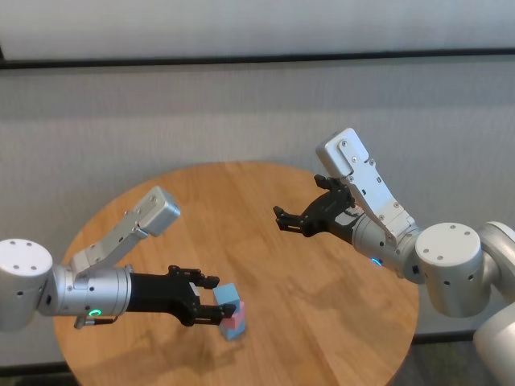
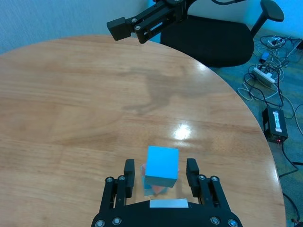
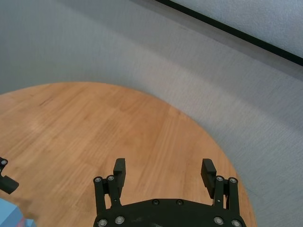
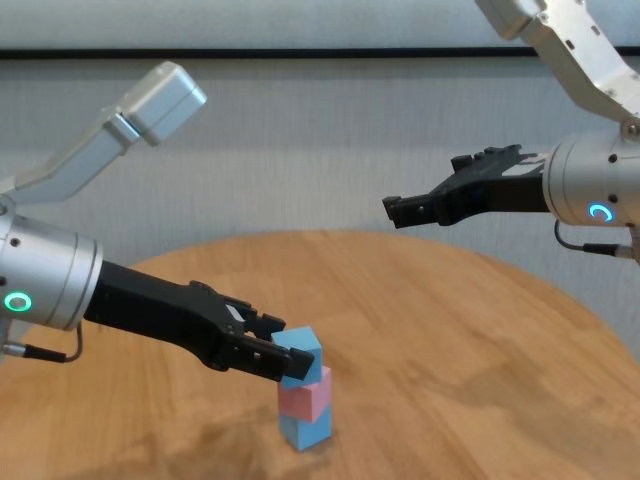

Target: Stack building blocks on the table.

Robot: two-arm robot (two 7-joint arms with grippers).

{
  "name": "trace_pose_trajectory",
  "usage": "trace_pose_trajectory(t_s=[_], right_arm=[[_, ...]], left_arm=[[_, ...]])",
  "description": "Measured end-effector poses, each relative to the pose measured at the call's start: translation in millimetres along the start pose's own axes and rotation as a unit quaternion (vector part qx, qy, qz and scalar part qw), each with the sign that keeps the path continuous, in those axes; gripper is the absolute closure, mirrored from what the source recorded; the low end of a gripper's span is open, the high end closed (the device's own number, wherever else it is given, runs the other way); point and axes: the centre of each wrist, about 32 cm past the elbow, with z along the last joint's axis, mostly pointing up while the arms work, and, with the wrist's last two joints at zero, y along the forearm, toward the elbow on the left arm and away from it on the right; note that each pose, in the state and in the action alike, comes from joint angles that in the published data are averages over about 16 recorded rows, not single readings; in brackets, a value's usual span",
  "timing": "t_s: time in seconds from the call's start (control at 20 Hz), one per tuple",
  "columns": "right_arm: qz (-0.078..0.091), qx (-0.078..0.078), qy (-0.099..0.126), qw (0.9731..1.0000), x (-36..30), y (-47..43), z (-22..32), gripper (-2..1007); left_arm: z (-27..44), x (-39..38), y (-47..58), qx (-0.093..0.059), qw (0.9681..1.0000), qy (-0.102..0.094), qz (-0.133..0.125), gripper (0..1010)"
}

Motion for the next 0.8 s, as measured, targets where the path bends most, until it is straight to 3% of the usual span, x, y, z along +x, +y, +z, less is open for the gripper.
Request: trace_pose_trajectory(t_s=[0.4,0.8], right_arm=[[0.0,0.0,0.0,1.0,0.0,0.0,0.0,1],[0.0,0.0,0.0,1.0,0.0,0.0,0.0,0]], left_arm=[[-0.6,-0.2,2.1,-0.007,1.0,0.001,0.003,98],[-2.6,0.8,9.9,-0.034,0.9992,0.012,0.017,12]])
